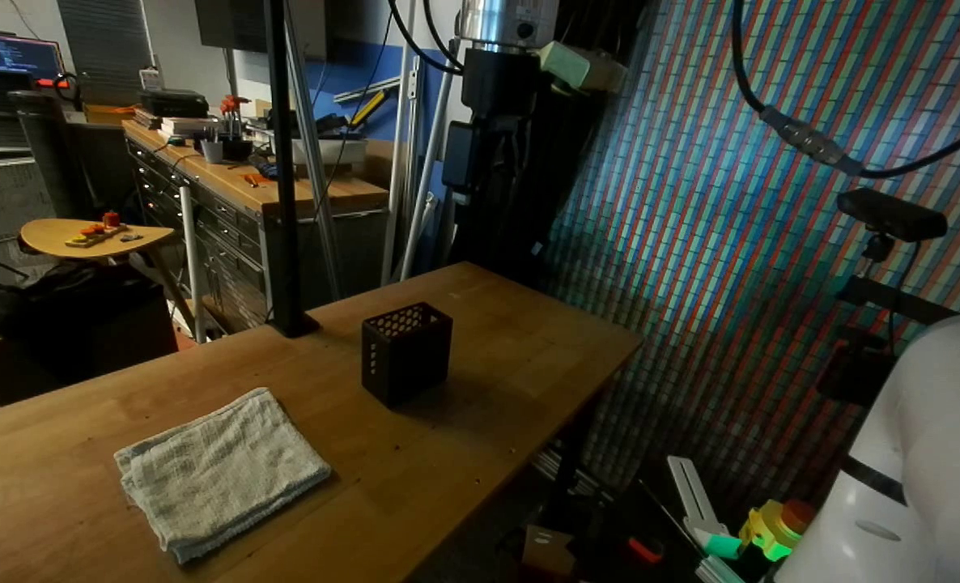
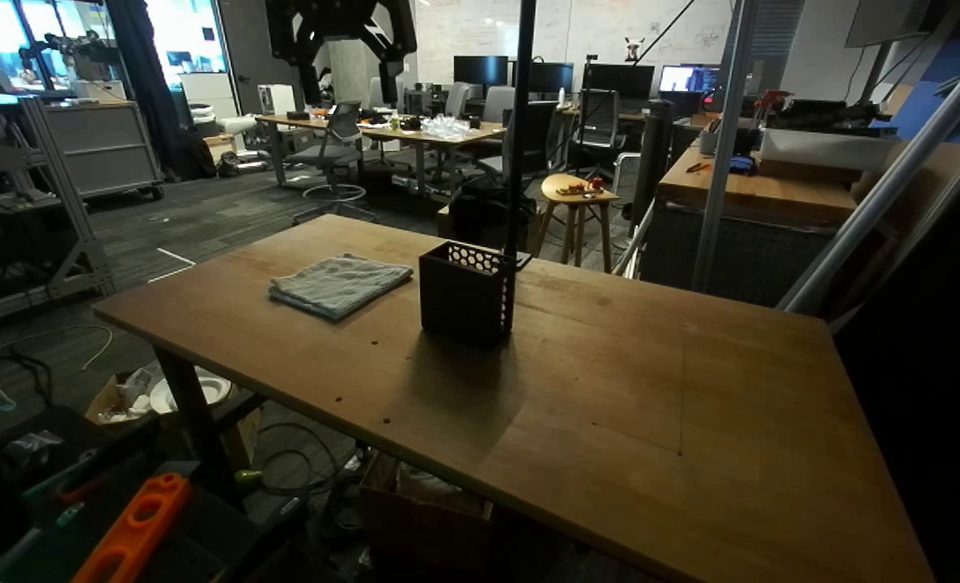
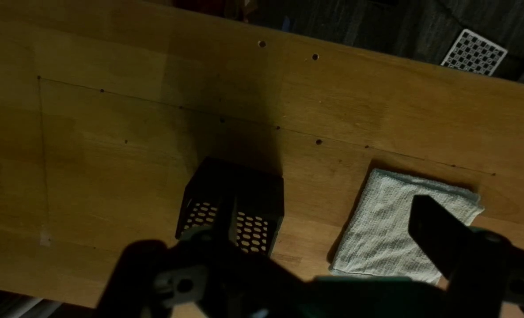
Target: Put the white towel in the black box
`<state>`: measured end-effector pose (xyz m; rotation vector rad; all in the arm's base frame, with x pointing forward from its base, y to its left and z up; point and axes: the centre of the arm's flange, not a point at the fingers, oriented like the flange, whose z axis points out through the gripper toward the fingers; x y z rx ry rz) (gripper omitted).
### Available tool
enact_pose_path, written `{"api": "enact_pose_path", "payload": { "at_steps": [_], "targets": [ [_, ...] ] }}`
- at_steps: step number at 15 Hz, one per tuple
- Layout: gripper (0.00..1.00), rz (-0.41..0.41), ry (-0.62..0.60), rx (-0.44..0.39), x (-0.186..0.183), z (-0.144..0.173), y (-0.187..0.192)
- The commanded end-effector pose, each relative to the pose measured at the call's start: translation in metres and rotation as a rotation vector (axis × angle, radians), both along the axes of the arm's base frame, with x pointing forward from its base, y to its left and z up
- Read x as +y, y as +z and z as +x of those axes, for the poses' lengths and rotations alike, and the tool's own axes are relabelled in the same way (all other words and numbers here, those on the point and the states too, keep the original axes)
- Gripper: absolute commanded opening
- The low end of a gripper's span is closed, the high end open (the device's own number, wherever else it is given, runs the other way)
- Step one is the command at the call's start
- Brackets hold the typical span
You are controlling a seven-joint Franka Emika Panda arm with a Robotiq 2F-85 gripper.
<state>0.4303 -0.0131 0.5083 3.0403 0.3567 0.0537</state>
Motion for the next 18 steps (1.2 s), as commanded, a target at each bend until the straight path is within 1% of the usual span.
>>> {"api": "enact_pose_path", "payload": {
  "at_steps": [1,3,6,10,13,16,18],
  "targets": [
    [1.0,-0.028,-0.061,0.004,0.016,0.022,0.002],
    [1.0,-0.032,-0.12,0.009,0.033,0.039,0.002],
    [1.0,-0.036,-0.185,0.005,0.07,0.072,0.004],
    [1.0,-0.024,-0.218,-0.027,0.122,0.118,0.008],
    [1.0,-0.023,-0.205,-0.062,0.157,0.149,0.008],
    [1.0,-0.045,-0.147,-0.112,0.182,0.175,0.004],
    [1.0,-0.067,-0.098,-0.128,0.196,0.187,-0.003]
  ]
}}
